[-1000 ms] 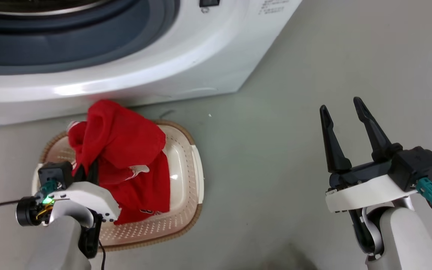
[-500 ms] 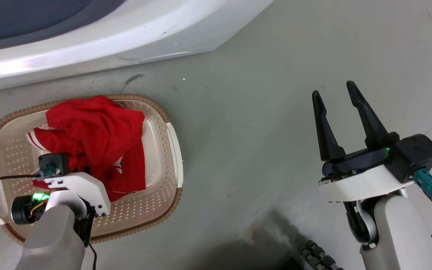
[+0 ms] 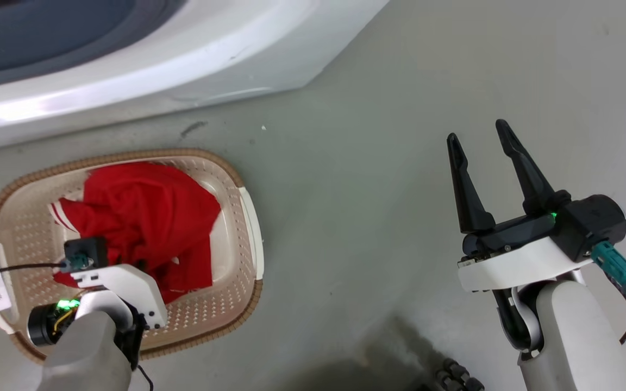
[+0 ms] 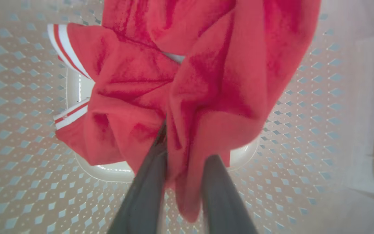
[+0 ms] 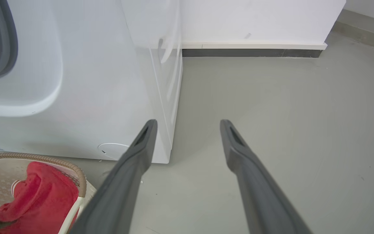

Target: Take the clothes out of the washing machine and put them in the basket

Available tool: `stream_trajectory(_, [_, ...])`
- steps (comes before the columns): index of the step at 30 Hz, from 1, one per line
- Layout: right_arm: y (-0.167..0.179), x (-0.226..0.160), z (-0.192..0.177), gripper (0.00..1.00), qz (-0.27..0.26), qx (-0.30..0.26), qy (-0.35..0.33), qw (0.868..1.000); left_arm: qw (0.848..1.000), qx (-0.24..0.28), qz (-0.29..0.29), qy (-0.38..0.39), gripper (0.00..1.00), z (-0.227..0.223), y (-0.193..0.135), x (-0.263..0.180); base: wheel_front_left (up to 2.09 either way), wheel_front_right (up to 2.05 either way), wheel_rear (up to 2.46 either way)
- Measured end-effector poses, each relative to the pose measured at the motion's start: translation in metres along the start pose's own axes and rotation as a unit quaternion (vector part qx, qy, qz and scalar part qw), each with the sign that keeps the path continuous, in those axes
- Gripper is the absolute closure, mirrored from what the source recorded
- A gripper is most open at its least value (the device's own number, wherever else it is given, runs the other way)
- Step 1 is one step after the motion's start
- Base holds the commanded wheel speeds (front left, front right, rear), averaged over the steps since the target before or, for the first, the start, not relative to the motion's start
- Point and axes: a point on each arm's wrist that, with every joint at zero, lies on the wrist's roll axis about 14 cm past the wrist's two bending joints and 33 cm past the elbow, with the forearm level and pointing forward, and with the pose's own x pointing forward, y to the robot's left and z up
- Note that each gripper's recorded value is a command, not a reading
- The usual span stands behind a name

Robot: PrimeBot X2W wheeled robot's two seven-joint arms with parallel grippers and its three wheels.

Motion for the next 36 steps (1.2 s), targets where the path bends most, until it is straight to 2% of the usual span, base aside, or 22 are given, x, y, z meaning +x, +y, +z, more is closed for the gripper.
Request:
stream_trajectory(6, [0.004, -0.008, 0.03, 0.0, 0.003, 0.003, -0.036, 0.999, 0.999, -0.001, 0.0, -0.032, 0.0, 0.018, -0.005, -0.029, 0.0, 0.0, 0.0])
stream_trajectory(12, [0.007, -0.026, 0.053, 0.0, 0.003, 0.006, -0.061, 0.998, 0.994, -0.01, -0.004, -0.11, 0.0, 0.059, -0.011, -0.063, 0.0, 0.0, 0.0])
stream_trajectory(20, [0.014, -0.049, 0.079, 0.0, 0.008, 0.005, -0.088, 0.996, 0.973, -0.016, 0.003, -0.23, 0.0, 0.108, -0.011, -0.123, 0.0, 0.0, 0.0])
stream_trajectory(27, [0.025, -0.062, 0.096, 0.0, 0.022, 0.003, -0.106, 0.994, 0.938, -0.015, 0.014, -0.346, 0.0, 0.155, -0.008, -0.184, 0.0, 0.0, 0.0])
stream_trajectory(36, [0.045, -0.071, 0.11, 0.0, 0.05, 0.0, -0.119, 0.992, 0.87, 0.009, 0.037, -0.491, 0.0, 0.208, -0.002, -0.273, 0.0, 0.0, 0.0])
